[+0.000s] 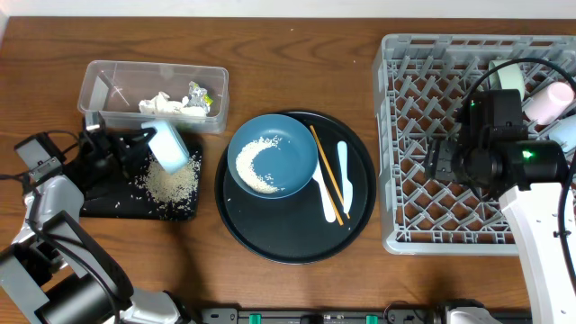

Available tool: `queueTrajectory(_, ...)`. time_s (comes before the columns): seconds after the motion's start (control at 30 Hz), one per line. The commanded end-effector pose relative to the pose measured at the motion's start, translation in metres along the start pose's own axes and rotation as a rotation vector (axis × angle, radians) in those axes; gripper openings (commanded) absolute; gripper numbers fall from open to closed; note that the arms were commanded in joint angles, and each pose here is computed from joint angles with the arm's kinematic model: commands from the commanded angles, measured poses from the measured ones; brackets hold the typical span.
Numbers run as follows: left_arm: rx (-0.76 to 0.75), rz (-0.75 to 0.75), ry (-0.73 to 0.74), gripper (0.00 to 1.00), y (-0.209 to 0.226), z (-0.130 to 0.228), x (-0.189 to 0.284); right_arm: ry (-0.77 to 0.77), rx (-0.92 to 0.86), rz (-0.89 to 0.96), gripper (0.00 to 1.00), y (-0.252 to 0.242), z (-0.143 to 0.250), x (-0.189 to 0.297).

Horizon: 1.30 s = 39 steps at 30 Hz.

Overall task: Sort waste into correct bins and load items into the dishwasher rack
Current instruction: 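Carry the bowl over the black tray and pour out the rice, then bring the empty bowl back with left gripper and set it on the round tray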

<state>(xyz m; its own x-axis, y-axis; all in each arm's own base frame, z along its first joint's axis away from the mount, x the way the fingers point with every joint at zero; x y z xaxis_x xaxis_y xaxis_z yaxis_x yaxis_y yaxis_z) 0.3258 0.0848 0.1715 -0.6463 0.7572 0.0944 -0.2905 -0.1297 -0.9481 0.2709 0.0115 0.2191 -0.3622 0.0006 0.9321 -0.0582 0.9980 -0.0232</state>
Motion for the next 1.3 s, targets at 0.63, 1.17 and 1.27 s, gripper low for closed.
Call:
queueTrajectory(0.63,-0.338,-0.105,-0.099,0.06,-0.047,0.028,-0.01,-0.003,0.003,0.01,0.72,-0.003,-0.001,0.001)
queueTrajectory(1.17,-0.543,-0.541,0.1,0.06,-0.002,0.15,-0.095,-0.019,0.003,0.01,0.72,-0.003,-0.004,0.001)
queueTrajectory(1.27,-0.608,-0.634,0.172,0.06,0.016,0.176,-0.112,-0.019,0.003,0.01,0.72,-0.003,-0.004,0.001)
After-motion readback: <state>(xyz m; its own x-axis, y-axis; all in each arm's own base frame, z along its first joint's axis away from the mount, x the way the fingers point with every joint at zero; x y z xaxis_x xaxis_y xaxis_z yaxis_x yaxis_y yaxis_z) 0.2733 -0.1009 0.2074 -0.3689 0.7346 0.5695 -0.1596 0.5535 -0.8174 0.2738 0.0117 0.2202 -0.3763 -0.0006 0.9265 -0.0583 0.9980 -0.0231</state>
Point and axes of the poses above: each gripper's point midway between its finger pads, its own x axis back along the fingers, its own y axis along the line the jaws close on, z = x × y, the point moved 4 cm from there along x, back along the fingers, and after that the axes turned 14 degrees about x, right-handed, at the moved point
